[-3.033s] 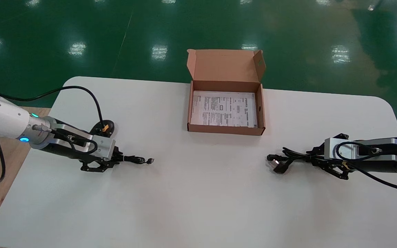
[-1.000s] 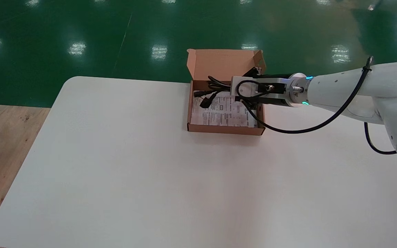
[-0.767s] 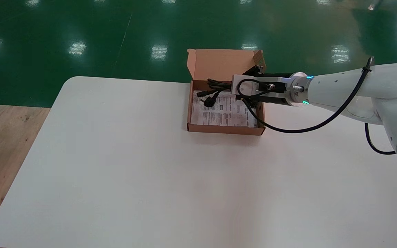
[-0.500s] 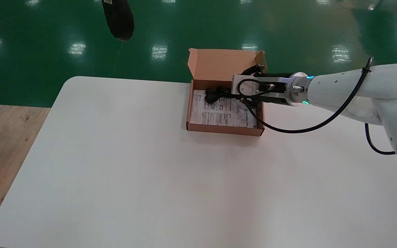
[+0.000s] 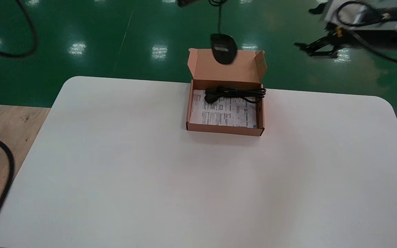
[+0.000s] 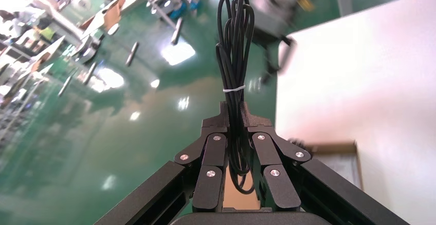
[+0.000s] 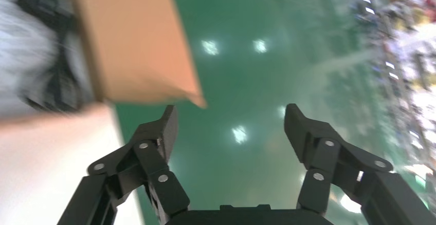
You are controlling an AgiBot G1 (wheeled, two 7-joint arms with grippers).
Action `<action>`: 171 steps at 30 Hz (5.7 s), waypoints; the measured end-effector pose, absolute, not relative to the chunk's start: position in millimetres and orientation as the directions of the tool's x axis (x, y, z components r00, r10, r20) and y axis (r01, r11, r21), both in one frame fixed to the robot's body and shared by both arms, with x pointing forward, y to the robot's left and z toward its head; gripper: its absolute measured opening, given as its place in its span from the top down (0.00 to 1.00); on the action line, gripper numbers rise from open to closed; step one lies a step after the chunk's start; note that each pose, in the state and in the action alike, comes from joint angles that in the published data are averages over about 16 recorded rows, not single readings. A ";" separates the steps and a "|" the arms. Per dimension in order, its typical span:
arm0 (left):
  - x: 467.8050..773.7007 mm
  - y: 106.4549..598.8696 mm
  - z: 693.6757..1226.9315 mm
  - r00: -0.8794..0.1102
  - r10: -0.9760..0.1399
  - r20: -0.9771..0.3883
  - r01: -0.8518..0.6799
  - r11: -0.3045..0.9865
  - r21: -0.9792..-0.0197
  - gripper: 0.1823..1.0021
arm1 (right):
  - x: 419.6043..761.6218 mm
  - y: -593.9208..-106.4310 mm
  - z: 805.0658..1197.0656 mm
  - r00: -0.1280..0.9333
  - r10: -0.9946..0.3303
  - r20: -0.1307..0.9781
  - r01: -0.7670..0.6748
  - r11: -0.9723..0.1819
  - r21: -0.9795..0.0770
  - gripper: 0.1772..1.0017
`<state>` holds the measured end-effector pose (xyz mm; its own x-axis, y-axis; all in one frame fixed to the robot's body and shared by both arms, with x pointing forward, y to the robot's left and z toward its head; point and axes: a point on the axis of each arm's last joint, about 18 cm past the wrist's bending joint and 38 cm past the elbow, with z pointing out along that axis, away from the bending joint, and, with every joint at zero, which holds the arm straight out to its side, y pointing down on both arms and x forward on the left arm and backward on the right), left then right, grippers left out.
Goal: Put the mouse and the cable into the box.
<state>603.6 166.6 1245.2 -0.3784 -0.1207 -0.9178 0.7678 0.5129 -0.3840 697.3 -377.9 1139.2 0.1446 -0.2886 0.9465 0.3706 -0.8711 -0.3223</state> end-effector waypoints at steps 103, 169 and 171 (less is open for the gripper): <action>720.6 122.6 989.1 -0.714 -0.456 -0.532 0.298 0.490 -0.819 0.64 | 509.0 -529.3 1110.2 0.332 -0.319 0.888 0.039 -0.936 -0.351 0.00; 468.0 303.1 992.3 -0.856 -0.166 -0.490 0.476 0.121 -0.871 0.00 | 471.4 -300.0 990.2 0.870 -0.169 0.464 0.457 -0.080 -0.886 0.00; 469.1 302.6 992.3 -0.856 -0.168 -0.488 0.474 0.119 -0.872 0.00 | 471.9 -300.2 990.5 0.869 -0.170 0.466 0.458 -0.085 -0.885 0.00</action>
<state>469.1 302.6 992.3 -0.8564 -0.1681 -0.4882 0.4739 0.1193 -0.8724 471.9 -300.2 990.5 0.8685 -0.1702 0.4656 0.4578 -0.0848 -0.8850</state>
